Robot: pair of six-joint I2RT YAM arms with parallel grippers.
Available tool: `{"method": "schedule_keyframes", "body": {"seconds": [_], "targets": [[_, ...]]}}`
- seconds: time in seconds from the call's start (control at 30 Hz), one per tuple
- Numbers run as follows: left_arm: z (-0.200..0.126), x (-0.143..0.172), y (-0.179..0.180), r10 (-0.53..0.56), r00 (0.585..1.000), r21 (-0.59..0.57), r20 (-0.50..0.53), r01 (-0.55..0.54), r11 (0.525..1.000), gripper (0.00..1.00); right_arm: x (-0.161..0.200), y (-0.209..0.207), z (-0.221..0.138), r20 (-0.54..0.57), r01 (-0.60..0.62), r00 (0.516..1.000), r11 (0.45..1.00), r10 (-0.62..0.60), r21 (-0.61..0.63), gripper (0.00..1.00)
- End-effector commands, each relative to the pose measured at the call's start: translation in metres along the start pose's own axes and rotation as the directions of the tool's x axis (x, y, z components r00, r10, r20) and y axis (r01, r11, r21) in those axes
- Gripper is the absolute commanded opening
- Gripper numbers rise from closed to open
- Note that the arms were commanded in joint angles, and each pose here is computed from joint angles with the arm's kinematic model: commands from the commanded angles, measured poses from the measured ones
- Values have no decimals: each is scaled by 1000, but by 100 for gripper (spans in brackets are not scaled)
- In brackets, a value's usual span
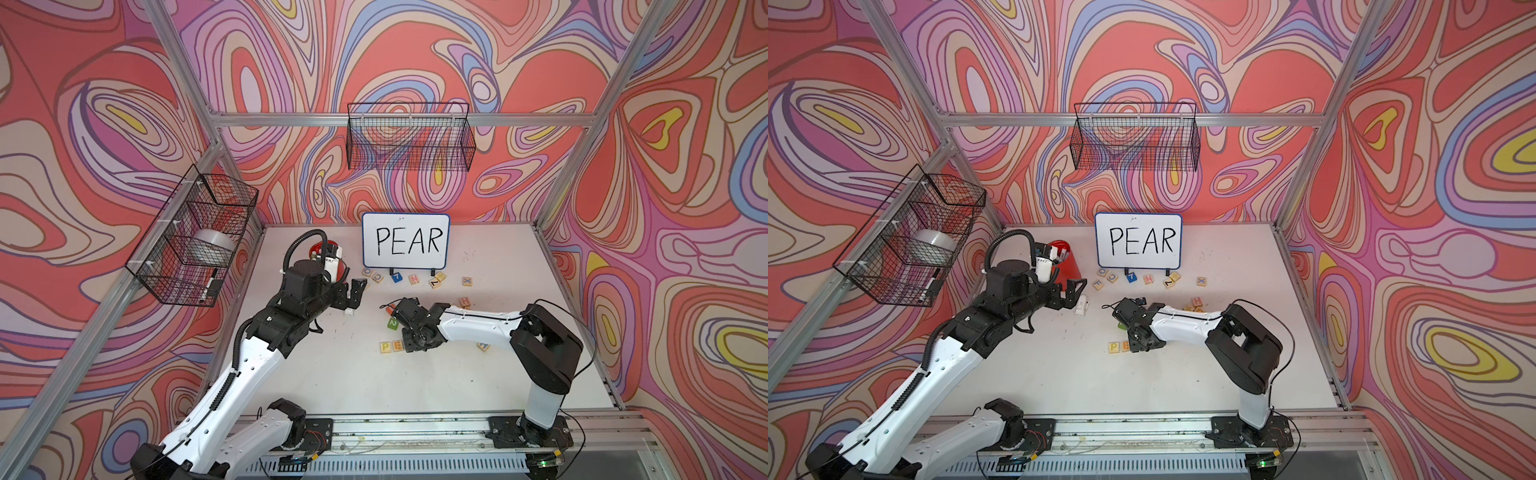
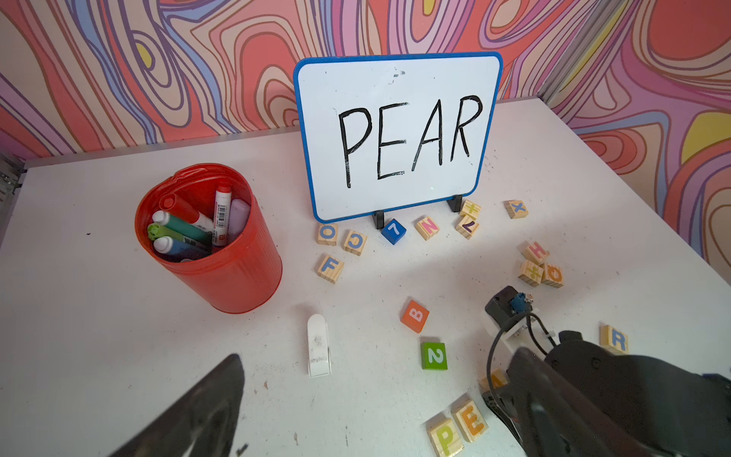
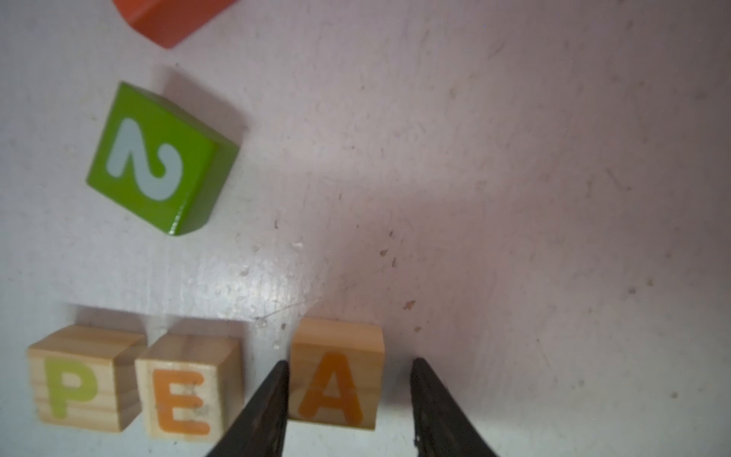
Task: Spell the uppercase word “pear” with letter blocks
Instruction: Adjust the letter block at the center of the board.
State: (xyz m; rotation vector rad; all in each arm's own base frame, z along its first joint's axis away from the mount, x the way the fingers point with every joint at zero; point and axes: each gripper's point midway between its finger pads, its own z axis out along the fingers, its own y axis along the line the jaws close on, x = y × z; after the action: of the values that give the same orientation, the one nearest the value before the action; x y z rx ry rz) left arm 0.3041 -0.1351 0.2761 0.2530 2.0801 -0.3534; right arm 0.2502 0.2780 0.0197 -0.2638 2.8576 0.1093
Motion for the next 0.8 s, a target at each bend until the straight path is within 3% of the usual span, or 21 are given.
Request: {"method": "schedule_keyframes", "body": {"seconds": [0.0,0.27,0.77], "targets": [[-8,-9,-1,13,1000,0,23,-13,1000,100,-6,-2,4,10,-24,1000,1000,24,19,44],[-6,-8,-1,11,1000,1,18,-11,1000,100,8,-1,5,-51,-80,995,997,80,7,29],[-8,-9,-1,10,1000,2,24,-10,1000,100,18,18,-1,-62,-53,997,996,49,-77,26]]}}
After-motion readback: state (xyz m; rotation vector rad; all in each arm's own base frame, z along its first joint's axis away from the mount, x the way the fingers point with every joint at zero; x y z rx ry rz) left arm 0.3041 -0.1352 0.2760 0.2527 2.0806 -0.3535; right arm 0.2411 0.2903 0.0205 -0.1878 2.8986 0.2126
